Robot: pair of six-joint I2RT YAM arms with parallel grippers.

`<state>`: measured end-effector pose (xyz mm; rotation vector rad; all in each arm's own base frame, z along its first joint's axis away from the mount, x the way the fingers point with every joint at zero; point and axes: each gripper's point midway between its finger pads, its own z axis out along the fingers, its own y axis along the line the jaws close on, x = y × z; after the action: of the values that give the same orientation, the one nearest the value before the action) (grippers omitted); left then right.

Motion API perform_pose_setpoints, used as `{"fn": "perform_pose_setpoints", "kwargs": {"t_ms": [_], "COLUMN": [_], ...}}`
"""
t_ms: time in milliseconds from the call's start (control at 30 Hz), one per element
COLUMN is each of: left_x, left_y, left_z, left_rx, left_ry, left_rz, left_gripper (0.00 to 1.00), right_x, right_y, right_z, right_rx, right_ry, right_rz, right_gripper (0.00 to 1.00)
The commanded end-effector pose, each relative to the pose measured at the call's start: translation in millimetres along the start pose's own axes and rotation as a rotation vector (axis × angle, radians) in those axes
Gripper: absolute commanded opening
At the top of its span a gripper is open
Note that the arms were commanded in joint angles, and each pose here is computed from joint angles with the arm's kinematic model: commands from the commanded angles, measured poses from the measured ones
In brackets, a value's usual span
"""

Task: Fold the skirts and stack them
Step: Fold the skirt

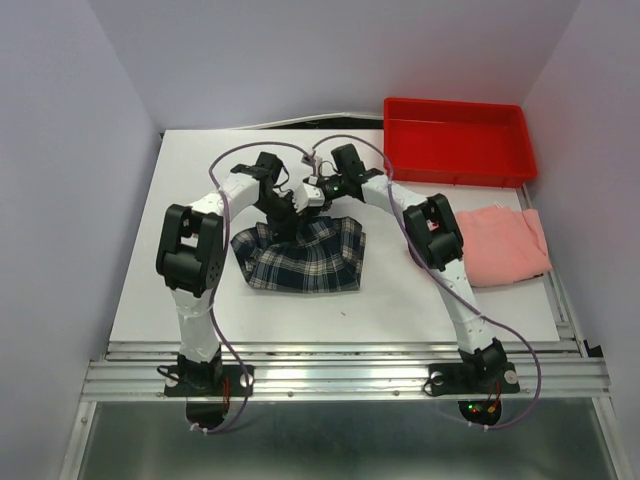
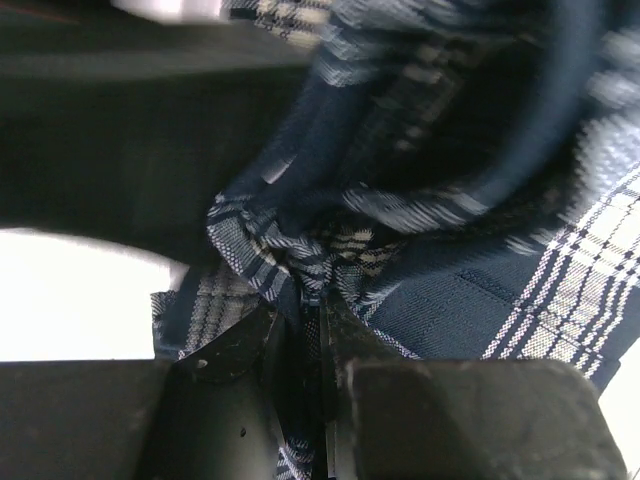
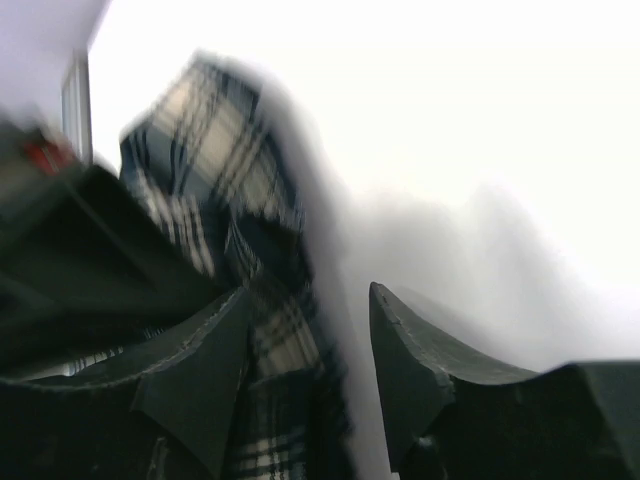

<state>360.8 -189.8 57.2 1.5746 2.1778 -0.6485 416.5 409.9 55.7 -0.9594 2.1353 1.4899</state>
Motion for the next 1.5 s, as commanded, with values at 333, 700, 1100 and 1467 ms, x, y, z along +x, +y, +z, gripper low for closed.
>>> {"fn": "perform_pose_setpoints", "kwargs": {"t_ms": [333,700,1100,1467], "left_x": [-48.1,-63.9,-74.7,-70.9], "left_y": [14.8,-16.6,-38.9,-31.9], "left_z": [-72.4,-117.7,-62.5,-18.5], "left_rx": [-0.058,-0.077,0.013,0.052], "left_ry": [-0.184,-0.21,-0.15,-0.115], "left_rz": [-0.062,-0.001,0.197,0.249], "left_gripper": [0.56,0.62,0.62,0.6], "right_x": [-35.5,-17.9,-2.2,7.3], "right_y": [-33.0,-23.8,-19.4,-14.7], "right_z": [-30.6,-17.3,-11.8,-12.5], "right_rx": [0.006,-0.072,-0.105,-0.132], "right_ry": [-0.1,-0.058,-0.025,-0.006], "right_rz": [0.153,0.196,0.228,0.259], "right_gripper": [0.28,0.21,0.2,0.17]}}
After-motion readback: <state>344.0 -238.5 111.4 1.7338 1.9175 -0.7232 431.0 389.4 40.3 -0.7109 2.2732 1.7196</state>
